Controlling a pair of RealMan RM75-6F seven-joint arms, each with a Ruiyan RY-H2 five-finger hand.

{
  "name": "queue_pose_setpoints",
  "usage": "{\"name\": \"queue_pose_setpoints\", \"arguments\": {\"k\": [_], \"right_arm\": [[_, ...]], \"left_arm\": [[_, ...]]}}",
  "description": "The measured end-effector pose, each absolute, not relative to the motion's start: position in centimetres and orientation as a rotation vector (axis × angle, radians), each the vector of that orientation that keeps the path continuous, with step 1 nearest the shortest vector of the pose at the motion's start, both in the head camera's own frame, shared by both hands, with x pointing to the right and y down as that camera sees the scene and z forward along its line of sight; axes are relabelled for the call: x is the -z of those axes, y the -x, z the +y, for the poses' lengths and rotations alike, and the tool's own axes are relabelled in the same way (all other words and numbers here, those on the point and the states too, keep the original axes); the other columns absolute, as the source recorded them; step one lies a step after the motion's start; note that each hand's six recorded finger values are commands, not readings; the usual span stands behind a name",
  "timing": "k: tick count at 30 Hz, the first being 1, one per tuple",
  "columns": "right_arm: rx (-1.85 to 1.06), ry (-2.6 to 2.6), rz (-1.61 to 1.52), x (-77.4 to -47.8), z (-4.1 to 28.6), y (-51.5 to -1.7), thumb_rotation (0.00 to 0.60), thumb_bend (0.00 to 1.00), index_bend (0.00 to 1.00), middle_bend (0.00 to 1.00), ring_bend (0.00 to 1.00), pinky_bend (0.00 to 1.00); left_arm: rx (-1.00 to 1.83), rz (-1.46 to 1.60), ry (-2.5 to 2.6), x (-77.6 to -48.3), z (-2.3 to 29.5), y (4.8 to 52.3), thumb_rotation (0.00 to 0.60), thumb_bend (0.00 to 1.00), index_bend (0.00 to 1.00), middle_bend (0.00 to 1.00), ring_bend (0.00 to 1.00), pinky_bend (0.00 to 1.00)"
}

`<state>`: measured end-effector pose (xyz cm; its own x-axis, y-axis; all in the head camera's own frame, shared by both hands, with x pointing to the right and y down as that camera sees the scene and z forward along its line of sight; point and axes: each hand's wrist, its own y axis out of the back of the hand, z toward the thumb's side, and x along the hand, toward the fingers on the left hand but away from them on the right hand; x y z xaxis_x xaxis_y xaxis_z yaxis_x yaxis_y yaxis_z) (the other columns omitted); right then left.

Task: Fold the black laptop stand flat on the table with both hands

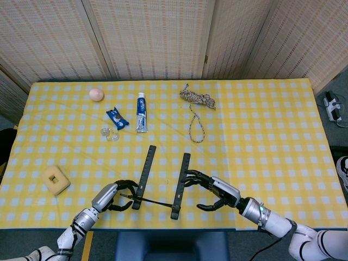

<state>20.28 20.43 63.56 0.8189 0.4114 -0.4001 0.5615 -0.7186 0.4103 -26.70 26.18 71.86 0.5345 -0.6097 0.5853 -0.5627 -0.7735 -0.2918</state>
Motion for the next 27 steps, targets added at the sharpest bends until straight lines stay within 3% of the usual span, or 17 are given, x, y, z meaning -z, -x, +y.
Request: {"name": "queue_pose_setpoints", "arguments": {"k": [27], "right_arm": [[0.387, -2.471, 0.723, -63.56, 20.6, -20.86, 0.6, 0.34, 0.1, 0.2, 0.19, 0.03]], "left_arm": [[1.066, 1.054, 2.683, -72.09, 26.64, 26.3, 0.6, 0.44, 0.58, 0.35, 0.28, 0.21]]}}
